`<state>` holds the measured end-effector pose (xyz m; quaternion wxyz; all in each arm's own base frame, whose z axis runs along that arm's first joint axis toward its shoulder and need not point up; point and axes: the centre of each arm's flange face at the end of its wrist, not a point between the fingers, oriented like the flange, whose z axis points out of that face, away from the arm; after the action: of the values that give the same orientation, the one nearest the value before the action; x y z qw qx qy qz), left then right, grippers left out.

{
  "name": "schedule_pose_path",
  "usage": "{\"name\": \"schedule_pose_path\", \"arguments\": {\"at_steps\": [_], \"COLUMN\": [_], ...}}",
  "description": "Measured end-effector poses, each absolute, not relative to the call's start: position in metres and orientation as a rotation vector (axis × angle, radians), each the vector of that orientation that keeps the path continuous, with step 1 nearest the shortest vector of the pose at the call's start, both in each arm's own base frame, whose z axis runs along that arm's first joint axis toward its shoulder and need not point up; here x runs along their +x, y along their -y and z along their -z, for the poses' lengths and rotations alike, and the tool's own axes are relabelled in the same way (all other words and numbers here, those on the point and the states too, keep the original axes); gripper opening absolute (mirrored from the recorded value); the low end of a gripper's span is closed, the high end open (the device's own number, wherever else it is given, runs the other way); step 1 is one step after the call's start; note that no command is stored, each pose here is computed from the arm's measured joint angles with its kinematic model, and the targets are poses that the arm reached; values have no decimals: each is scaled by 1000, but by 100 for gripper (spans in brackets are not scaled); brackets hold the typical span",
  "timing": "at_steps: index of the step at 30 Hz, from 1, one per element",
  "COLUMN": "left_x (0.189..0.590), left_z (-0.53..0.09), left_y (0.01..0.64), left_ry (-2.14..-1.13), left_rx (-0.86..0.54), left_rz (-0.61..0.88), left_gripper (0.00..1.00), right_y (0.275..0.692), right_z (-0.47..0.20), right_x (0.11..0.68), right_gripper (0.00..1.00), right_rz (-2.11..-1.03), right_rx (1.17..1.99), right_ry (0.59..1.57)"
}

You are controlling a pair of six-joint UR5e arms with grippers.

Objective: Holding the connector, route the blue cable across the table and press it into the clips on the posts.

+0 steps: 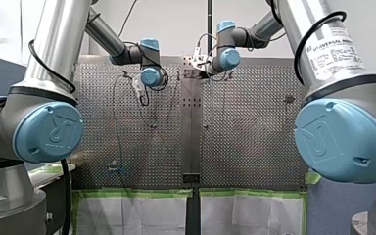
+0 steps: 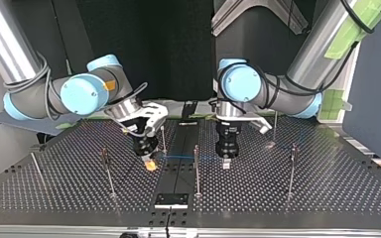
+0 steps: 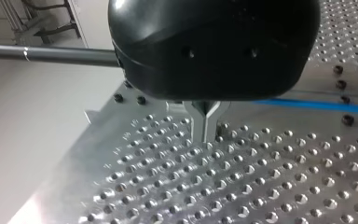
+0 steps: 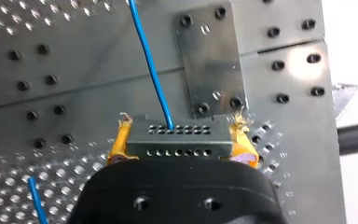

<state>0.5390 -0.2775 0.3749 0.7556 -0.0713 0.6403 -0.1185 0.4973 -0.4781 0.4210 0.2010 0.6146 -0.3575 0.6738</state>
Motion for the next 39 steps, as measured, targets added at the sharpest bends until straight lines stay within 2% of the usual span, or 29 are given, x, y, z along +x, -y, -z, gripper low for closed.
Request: {"name": "schedule_pose_path", "arguments": {"at_steps": [20, 21, 22, 23, 24, 25, 26, 27, 28, 29, 30, 39], "left_x": [590, 590, 591, 590, 590, 589, 588, 587, 586, 585, 584, 564], "left_z": [-368, -368, -369, -369, -368, -368, -368, -367, -366, -366, -364, -365], "left_y": [286, 286, 286, 286, 286, 287, 287, 288, 288, 288, 288, 288], "left_ry": [-1414, -1414, -1416, -1418, -1423, -1428, -1433, -1440, -1446, -1452, -1461, -1524], "left_rx": [-149, -153, -156, -160, -163, -165, -167, -169, -171, -173, -175, -161], "left_rz": [271, 274, 277, 280, 283, 283, 282, 278, 273, 267, 258, 209], "left_gripper": [1, 9, 9, 28, 41, 41, 64, 76, 76, 91, 100, 100], "right_y": [523, 524, 524, 524, 524, 524, 524, 524, 524, 524, 524, 523], "right_z": [-417, -417, -417, -417, -417, -417, -416, -416, -416, -416, -416, -415], "right_x": [467, 467, 467, 467, 467, 467, 467, 467, 467, 467, 467, 464], "right_gripper": [0, 0, 0, 0, 0, 0, 0, 0, 0, 0, 0, 0], "right_rz": [-1852, -1852, -1851, -1851, -1850, -1850, -1849, -1849, -1847, -1846, -1844, -1811], "right_rx": [1656, 1656, 1656, 1657, 1657, 1657, 1658, 1659, 1659, 1660, 1660, 1667], "right_ry": [1023, 1023, 1022, 1022, 1022, 1021, 1021, 1021, 1020, 1019, 1019, 1035]}}
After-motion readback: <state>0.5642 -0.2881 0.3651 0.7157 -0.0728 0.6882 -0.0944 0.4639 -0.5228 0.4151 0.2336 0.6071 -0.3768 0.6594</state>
